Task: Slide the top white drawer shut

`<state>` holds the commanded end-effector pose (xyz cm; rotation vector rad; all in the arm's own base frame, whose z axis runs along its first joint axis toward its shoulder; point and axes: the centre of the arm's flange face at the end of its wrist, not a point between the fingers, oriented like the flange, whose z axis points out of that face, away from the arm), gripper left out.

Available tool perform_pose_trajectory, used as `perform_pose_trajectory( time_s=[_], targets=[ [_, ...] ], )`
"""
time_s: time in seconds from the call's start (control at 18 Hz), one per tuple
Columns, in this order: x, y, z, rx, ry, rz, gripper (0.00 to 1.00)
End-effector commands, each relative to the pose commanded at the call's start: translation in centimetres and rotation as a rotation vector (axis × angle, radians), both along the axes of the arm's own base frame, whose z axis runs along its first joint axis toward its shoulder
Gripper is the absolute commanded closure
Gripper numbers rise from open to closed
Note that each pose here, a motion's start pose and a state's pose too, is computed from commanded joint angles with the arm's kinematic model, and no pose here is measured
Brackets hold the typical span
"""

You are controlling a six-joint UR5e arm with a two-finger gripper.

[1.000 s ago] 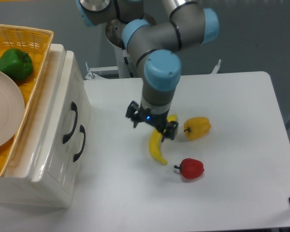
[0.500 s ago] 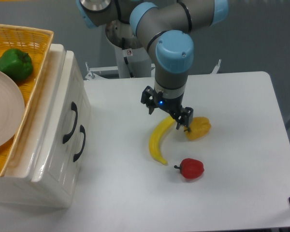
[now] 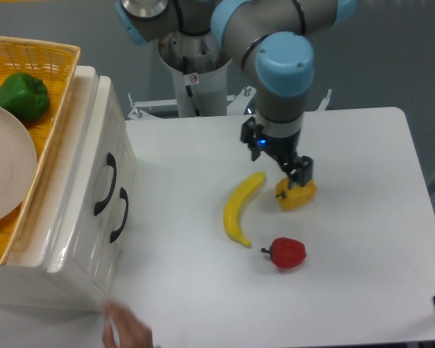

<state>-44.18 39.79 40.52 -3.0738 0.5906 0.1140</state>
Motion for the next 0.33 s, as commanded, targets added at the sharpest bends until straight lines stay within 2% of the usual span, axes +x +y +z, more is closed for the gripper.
perform_pose_trajectory(
  time_s=[0.11,0.33],
  targets=[
    [-1.2,-1.3,-0.1,-0.004,-0.001,-0.037,0.0],
    [-1.8,-2.0,0.1,0.002,0.002,-0.028,0.0]
  ],
)
